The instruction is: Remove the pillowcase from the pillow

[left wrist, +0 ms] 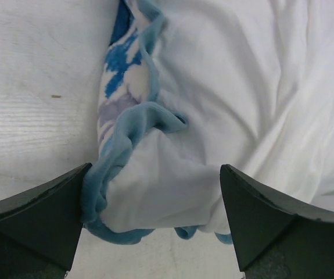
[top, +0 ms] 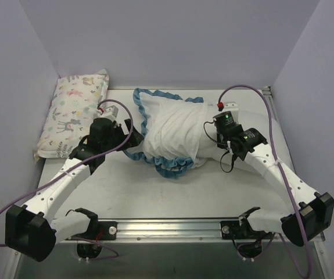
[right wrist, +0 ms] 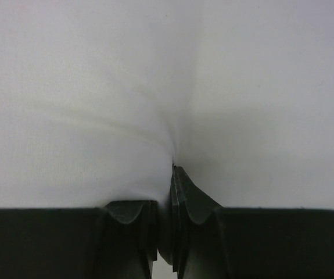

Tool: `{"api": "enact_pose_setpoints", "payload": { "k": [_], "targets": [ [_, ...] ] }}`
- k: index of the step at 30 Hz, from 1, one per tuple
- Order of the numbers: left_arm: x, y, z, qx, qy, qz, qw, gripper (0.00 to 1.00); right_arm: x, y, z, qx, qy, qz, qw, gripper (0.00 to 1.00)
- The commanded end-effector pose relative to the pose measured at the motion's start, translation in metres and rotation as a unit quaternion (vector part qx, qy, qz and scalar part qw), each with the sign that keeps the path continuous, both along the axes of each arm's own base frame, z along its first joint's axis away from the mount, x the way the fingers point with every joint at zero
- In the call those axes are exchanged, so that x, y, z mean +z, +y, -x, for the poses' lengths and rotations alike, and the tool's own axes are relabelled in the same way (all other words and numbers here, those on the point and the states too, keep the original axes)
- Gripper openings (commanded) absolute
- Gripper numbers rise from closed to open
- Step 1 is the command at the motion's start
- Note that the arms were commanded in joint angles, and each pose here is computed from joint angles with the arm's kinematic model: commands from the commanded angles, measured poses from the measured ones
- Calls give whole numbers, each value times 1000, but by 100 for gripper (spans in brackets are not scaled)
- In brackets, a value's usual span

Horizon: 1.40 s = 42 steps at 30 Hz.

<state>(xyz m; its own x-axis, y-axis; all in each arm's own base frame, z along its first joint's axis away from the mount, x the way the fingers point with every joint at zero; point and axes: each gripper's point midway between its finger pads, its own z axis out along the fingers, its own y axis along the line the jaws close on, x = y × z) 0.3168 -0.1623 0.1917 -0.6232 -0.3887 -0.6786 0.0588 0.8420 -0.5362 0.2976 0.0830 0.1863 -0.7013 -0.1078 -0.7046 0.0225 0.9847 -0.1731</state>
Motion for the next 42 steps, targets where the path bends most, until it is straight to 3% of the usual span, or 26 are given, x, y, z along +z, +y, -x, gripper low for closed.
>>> {"api": "enact_pose_setpoints", "payload": {
  "k": [1,4,7,10,11,13,14,19,23,26,30,34,36,38,39,40,42],
  "targets": [
    [20,-17,-7,-30,-39,8,999,97,22,-2,-4,-8,-35,-15,999,0],
    [9,-25,-7,-45,-23,14,999,95,25,-1,-4,-6,-38,-17,999,0],
    [-8,-19,-8,-24,10,-1,1000,85,28,-3,-5,-9,-41,-21,999,0],
    [-18,-14,-9,-8,21,-4,1000,51,30,-5,-5,-10,-43,-23,999,0],
    [-20,-13,-10,-5,24,-5,1000,24,31,-6,-5,-11,-44,-23,999,0],
    [-20,-6,-15,11,25,-15,1000,1,32,-9,-5,-14,-44,-23,999,0],
    [-21,1,-17,23,29,-20,999,0,32,-13,-5,-20,-43,-24,999,0],
    [-15,67,-33,141,25,-22,989,0,37,-30,-7,-50,-42,-46,997,0],
    [-1,157,-41,272,18,-37,961,0,42,-49,-7,-80,-43,-62,994,0],
    [13,191,-43,322,9,-38,946,0,42,-60,-6,-100,-40,-82,991,0],
    [23,201,-51,336,13,-48,941,0,47,-70,-6,-116,-47,-94,988,0],
    [28,186,-62,295,13,-32,955,0,56,-66,-3,-104,-54,-120,986,0],
    [39,155,-66,216,-1,-1,976,21,57,-61,-1,-92,-55,-123,987,0],
    [61,114,-59,148,-30,-13,988,55,56,-56,-1,-84,-52,-124,987,0],
    [63,111,-52,144,-38,-50,988,76,56,-55,0,-80,-52,-122,988,0],
    [79,82,-38,102,-64,-56,991,80,55,-54,0,-79,-50,-122,988,0],
    [92,66,-25,74,-92,-64,991,87,53,-52,1,-74,-47,-121,989,0]
  ]
}}
